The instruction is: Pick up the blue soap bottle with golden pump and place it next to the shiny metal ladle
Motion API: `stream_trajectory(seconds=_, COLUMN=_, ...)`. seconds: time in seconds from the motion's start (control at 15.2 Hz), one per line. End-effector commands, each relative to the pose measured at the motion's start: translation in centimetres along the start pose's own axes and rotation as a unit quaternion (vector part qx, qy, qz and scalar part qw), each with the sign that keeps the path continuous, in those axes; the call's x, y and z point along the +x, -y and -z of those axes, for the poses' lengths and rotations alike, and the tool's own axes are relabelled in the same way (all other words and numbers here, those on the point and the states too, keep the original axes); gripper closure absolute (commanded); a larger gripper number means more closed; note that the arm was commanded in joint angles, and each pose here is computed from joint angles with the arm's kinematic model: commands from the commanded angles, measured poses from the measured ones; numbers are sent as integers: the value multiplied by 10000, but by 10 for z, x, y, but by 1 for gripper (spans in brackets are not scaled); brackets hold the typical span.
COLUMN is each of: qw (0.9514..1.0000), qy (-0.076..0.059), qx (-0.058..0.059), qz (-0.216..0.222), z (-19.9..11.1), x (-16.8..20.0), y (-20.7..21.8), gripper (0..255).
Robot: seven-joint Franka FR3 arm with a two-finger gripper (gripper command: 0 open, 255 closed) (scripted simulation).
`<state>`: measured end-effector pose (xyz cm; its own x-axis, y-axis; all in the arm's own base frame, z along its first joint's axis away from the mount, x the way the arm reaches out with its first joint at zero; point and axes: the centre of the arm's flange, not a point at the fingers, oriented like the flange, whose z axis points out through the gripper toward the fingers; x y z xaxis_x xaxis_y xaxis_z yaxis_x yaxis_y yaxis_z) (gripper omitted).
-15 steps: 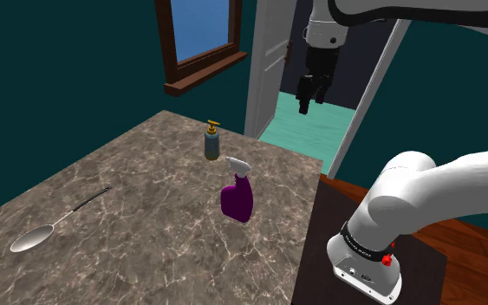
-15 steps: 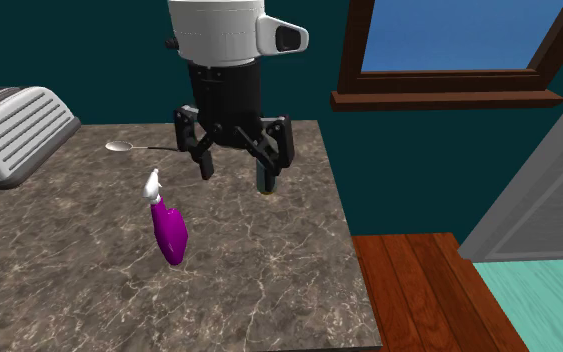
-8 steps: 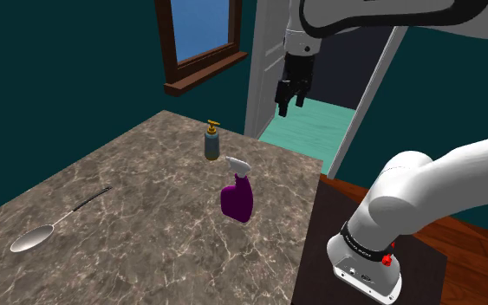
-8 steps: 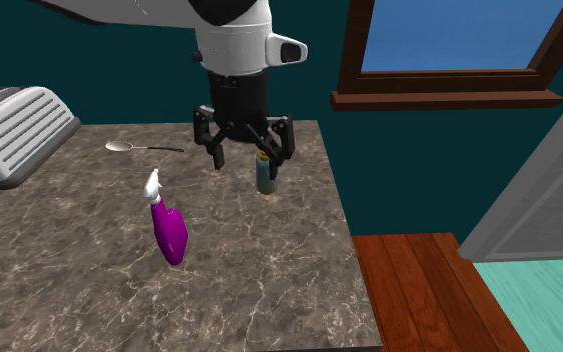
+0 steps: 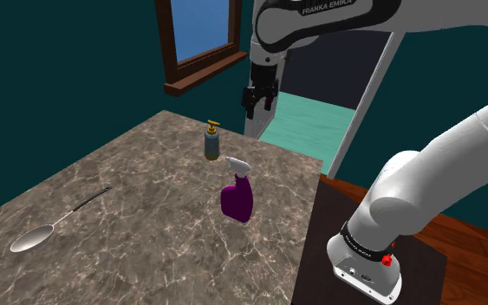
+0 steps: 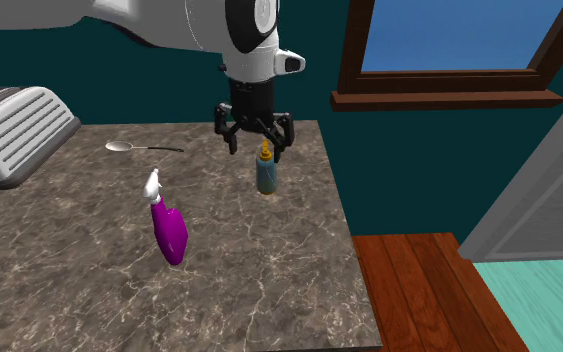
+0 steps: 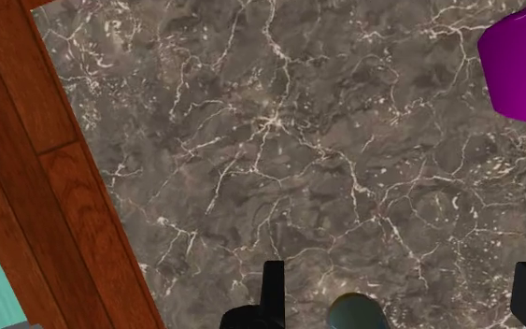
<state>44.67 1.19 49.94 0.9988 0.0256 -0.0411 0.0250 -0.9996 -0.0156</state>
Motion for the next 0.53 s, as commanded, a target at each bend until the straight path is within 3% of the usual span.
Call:
stream_trajectory(seconds=0.0, qw=10000, qy=-43, qx=30, qz=6, z=-10, x=21, y=2, gripper=0)
stream_trajectory(seconds=0.46, qw=9998, qy=-166, qx=134, qz=28, z=-42, x=102, y=18, gripper=0)
